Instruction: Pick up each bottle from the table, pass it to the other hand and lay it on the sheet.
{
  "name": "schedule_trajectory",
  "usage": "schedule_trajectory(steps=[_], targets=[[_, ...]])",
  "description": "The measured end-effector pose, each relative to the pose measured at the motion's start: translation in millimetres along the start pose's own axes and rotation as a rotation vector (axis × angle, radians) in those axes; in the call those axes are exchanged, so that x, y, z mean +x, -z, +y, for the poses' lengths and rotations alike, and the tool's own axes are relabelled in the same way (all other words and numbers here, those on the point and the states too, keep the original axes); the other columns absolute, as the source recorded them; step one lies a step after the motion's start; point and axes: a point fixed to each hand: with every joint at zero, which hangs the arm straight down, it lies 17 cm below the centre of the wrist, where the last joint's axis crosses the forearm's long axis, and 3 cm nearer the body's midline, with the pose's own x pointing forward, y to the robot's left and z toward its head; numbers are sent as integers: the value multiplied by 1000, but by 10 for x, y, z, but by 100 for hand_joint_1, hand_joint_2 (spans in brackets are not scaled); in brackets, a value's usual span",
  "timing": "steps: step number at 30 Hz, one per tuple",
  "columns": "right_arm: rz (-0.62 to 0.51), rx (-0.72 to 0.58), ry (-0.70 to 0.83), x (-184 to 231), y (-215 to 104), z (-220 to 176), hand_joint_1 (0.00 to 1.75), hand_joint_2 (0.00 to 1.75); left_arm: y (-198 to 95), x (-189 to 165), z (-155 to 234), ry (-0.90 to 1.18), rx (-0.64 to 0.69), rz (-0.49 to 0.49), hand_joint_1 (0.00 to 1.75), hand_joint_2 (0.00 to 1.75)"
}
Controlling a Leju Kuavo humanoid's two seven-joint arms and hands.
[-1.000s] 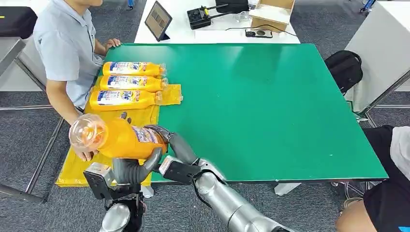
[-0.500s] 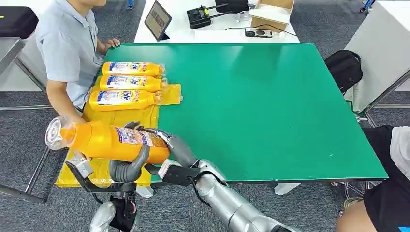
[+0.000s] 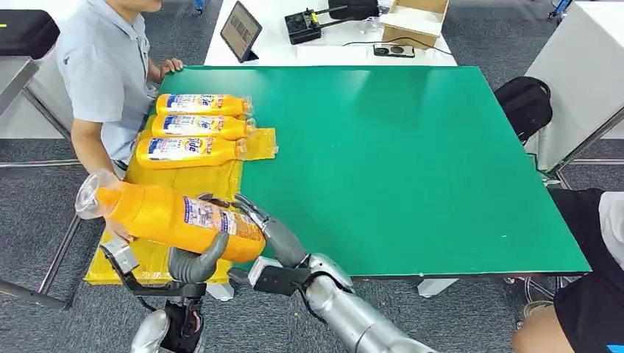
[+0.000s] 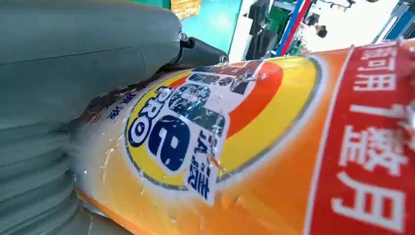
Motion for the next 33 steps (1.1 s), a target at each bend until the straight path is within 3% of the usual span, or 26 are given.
schedule_trajectory(steps=[9, 14, 20, 26, 33], targets=[[-64, -178, -78, 193, -175, -321, 0, 0, 62, 81, 488, 510, 113, -44, 175, 175], [-108, -410, -112, 423, -299, -818, 0, 0, 175, 279, 801, 844, 187, -109, 175, 175], [-122, -636, -94, 593, -554, -1312, 0, 0, 349, 378, 1022, 1078, 205, -122, 175, 175], [-118, -757, -63, 659, -784, -1582, 0, 0, 644, 184, 1196, 1368, 123, -53, 175, 175], [-145, -736, -14, 768, -837, -1527, 0, 0, 895, -369, 1475, 1582, -38, 132, 175, 175]])
